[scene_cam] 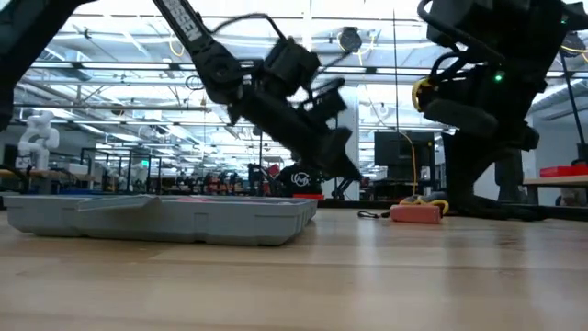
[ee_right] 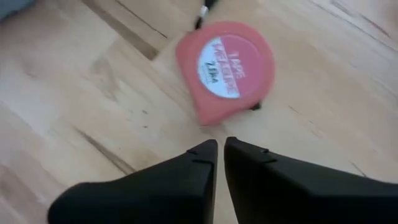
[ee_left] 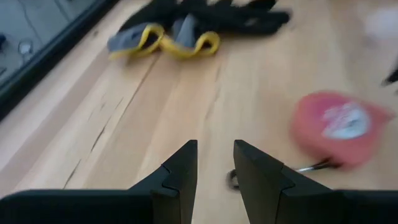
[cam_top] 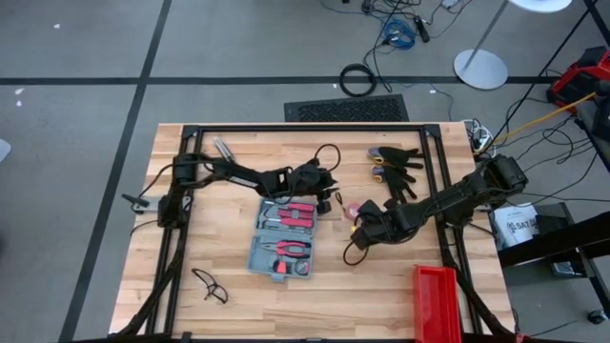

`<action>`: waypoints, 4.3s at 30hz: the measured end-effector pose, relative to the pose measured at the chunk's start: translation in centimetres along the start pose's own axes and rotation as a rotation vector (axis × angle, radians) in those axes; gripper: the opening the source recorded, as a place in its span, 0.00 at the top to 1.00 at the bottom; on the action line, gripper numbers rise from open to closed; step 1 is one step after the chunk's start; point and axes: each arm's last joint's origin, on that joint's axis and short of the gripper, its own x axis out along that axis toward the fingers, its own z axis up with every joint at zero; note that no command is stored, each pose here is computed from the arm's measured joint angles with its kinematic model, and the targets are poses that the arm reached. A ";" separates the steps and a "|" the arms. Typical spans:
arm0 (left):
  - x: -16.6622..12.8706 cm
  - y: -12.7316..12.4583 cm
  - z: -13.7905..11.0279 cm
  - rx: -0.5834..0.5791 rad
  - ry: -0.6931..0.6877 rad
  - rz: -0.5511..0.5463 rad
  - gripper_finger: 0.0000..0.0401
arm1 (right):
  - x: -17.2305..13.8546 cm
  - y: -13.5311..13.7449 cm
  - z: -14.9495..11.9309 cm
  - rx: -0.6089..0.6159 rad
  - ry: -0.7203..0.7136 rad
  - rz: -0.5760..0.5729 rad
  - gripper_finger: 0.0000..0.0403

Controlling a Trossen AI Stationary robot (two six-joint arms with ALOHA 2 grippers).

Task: Prefit tool cases
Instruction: Put the pink tape measure into the gray prefit tool case

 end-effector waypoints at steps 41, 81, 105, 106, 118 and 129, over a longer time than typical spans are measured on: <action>2.2 -2.9 -1.2 -0.033 0.086 -0.242 0.72 | 3.7 -0.8 1.8 -0.015 0.216 -0.015 1.00; -18.1 -0.6 11.6 0.231 0.115 0.008 0.72 | 1.8 -0.9 10.1 -0.246 -0.321 0.292 0.93; -24.2 0.2 9.8 0.136 0.347 -0.018 0.72 | 10.7 2.6 13.3 -0.414 0.188 0.075 0.78; -24.5 0.2 9.7 0.126 0.360 -0.017 0.72 | 11.0 2.5 13.3 -0.416 0.213 0.100 0.80; -31.5 1.4 10.2 -0.004 0.226 0.012 0.72 | 5.5 2.2 14.0 -0.523 0.131 0.195 1.00; -35.8 1.7 10.2 -0.035 0.096 0.022 0.72 | -1.1 2.4 14.9 -0.525 -0.083 0.249 1.00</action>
